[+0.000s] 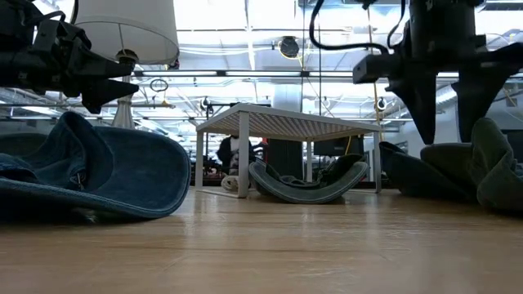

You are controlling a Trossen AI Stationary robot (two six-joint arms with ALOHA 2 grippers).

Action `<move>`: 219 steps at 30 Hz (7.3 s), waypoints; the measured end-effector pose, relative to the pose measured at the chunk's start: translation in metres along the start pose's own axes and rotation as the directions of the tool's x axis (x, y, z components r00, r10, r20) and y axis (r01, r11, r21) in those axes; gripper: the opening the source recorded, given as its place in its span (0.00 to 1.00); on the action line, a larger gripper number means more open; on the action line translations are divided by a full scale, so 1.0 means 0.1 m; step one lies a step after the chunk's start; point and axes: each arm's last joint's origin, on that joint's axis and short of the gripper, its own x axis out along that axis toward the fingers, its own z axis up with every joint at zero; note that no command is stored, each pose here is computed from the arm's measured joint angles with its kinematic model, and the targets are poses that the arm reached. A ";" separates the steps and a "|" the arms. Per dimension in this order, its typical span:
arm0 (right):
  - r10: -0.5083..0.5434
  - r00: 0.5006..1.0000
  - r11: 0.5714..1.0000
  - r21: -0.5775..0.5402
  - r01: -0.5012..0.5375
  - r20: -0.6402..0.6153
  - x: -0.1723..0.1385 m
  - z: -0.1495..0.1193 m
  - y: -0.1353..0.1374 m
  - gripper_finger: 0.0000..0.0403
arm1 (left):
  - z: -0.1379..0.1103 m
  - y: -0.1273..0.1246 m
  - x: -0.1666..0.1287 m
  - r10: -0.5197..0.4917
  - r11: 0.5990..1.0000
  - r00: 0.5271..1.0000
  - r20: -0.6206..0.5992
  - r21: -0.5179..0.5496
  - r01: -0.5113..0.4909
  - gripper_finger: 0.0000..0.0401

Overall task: Pick & Place hat
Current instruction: Put the green cap on the shelf

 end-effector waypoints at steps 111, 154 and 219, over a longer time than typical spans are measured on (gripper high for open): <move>0.993 -0.057 0.104 -0.993 -0.051 0.107 -1.81 0.34 -0.76 0.02 | 0.00 0.00 0.00 0.000 1.000 1.000 0.000 0.000 0.000 0.60; 0.936 -0.350 0.025 -0.999 -0.020 0.030 -2.00 0.44 -0.48 0.02 | 0.93 -0.39 -0.02 -0.301 0.923 0.946 0.117 -0.215 0.320 0.60; 0.653 -0.678 -0.260 -0.941 0.217 -0.337 -2.28 0.43 -0.67 0.02 | 2.29 -2.24 1.77 -0.260 0.814 0.887 0.381 -0.409 0.414 0.60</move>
